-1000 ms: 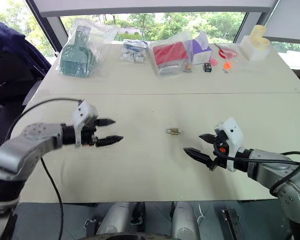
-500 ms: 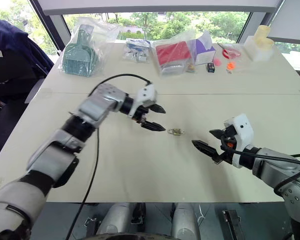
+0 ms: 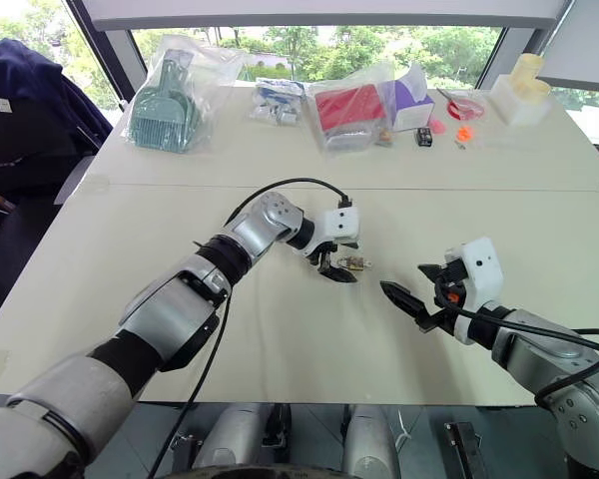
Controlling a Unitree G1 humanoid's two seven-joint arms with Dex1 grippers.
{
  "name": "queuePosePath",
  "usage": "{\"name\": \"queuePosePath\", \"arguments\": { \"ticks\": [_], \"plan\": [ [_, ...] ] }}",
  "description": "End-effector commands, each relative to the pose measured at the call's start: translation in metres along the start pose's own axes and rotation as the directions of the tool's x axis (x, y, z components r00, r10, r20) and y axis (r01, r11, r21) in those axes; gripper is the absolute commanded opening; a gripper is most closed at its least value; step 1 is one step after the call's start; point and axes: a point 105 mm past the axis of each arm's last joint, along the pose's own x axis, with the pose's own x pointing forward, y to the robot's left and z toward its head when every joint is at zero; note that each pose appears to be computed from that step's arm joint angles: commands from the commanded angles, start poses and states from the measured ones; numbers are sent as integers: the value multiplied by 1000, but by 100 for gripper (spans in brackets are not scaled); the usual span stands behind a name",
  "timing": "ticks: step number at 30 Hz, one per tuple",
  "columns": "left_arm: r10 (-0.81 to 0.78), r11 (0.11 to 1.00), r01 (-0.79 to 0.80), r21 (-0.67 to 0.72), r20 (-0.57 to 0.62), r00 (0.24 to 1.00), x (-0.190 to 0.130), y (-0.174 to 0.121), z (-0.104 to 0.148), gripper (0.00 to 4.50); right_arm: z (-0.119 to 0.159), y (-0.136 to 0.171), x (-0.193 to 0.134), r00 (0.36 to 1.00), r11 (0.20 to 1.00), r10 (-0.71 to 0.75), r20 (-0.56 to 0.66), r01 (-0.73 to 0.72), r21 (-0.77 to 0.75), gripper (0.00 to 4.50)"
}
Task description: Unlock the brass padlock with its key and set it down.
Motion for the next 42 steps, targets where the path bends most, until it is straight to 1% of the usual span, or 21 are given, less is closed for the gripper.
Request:
{"name": "queuePosePath", "arguments": {
  "ticks": [1, 6, 7, 10, 12, 13, 15, 17, 21, 26, 29, 32, 35, 36, 39, 41, 42],
  "plan": [
    [-2, 1000, 3, 11, -53, 999, 6, -3, -9, 285, 10, 5, -2, 999, 1000, 5, 47, -4, -27, 450],
    [-27, 1000, 28, 9, -77, 997, 7, -10, -18, 105, 10, 5, 1, 999, 1000, 7, 49, -6, -21, 450],
    [-20, 1000, 21, 11, -81, 996, 5, -9, -20, 77, 10, 5, 2, 999, 1000, 9, 51, -8, -18, 450],
    [38, 999, -36, 37, -54, 998, -7, 2, -18, 77, 15, 7, 5, 997, 1000, 21, 77, -21, -1, 450],
    [92, 992, -93, 81, 17, 996, -21, 12, -7, 77, 23, 10, 8, 991, 998, 38, 126, -43, 35, 450],
    [126, 984, -136, 117, 89, 988, -31, 17, 4, 77, 28, 12, 9, 985, 996, 51, 164, -62, 68, 450],
    [199, 951, -254, 176, 281, 939, -60, 27, 31, 77, 40, 20, 15, 966, 983, 84, 246, -120, 136, 450],
    [247, 925, -334, 182, 382, 891, -85, 30, 44, 77, 51, 24, 22, 949, 974, 92, 302, -149, 172, 450],
    [282, 859, -430, 277, 444, 851, -110, 20, 56, 77, 74, 26, 36, 910, 945, 99, 402, -212, 249, 450],
    [305, 839, -487, 243, 531, 791, -121, 8, 72, 77, 97, 30, 44, 861, 909, 122, 493, -297, 293, 450],
    [324, 831, -512, 219, 558, 764, -122, 6, 79, 77, 100, 32, 46, 853, 896, 142, 502, -326, 301, 450],
    [332, 829, -520, 207, 565, 755, -122, 8, 81, 77, 100, 33, 46, 849, 887, 150, 507, -342, 311, 450],
    [330, 828, -522, 205, 573, 750, -121, 9, 83, 77, 103, 31, 43, 834, 870, 139, 534, -360, 337, 373],
    [327, 828, -521, 205, 577, 748, -121, 8, 84, 77, 105, 30, 42, 826, 863, 133, 548, -369, 346, 329],
    [320, 828, -520, 209, 585, 745, -121, 8, 85, 77, 114, 28, 37, 786, 828, 113, 608, -413, 380, 176],
    [317, 827, -521, 210, 591, 742, -122, 8, 87, 77, 115, 29, 36, 783, 822, 106, 613, -416, 389, 73],
    [317, 826, -524, 210, 595, 739, -122, 8, 88, 77, 114, 31, 37, 788, 821, 110, 606, -416, 392, 15]
  ]
}}
